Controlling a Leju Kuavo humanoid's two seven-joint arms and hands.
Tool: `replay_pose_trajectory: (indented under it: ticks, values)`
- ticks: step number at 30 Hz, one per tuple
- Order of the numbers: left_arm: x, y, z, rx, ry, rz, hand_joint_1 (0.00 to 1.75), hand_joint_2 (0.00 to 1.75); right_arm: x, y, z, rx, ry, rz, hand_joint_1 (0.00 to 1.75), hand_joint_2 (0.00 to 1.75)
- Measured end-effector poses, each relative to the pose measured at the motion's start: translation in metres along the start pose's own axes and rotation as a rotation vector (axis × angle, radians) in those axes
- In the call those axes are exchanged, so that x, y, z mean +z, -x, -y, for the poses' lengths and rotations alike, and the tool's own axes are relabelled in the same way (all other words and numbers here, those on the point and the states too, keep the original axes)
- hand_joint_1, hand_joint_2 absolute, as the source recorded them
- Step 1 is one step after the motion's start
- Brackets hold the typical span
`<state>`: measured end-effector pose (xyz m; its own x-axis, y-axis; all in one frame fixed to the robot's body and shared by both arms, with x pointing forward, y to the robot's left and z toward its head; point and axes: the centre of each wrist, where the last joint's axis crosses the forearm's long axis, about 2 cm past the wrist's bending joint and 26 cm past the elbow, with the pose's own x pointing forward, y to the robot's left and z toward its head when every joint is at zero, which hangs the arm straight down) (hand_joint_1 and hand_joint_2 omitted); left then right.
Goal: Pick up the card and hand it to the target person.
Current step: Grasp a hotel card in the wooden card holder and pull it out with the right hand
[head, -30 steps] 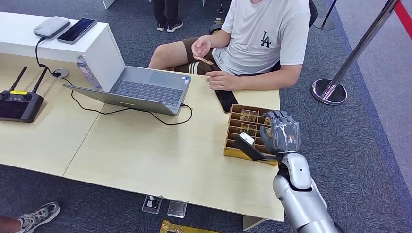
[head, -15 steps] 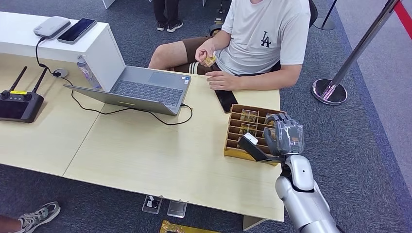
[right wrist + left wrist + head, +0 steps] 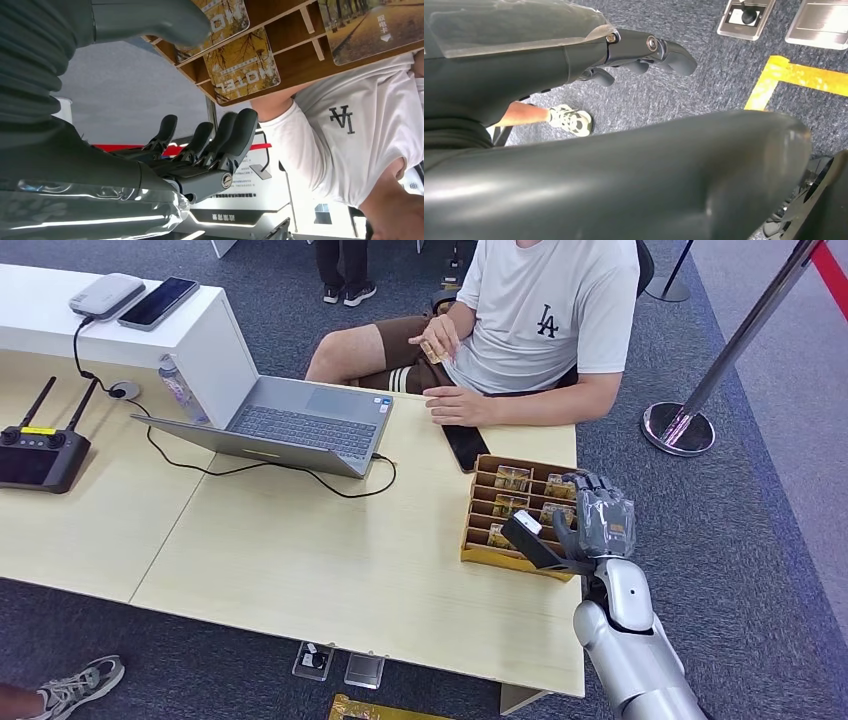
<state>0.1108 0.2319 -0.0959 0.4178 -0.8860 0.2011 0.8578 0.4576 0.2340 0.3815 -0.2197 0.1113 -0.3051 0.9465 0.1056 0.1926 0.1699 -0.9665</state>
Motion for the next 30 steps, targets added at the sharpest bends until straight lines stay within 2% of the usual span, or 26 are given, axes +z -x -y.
replay_pose_trajectory:
  ticks: [19, 30]
  values:
    - [0.000, 0.000, 0.000, 0.000, 0.000, 0.000, 0.00, 0.00, 0.007, 0.002, -0.011, 0.006, -0.054, -0.011, 0.75, 1.75]
    - [0.000, 0.000, 0.000, 0.001, 0.000, 0.001, 0.00, 0.00, 0.009, 0.000, -0.016, 0.014, -0.071, -0.008, 0.87, 1.75]
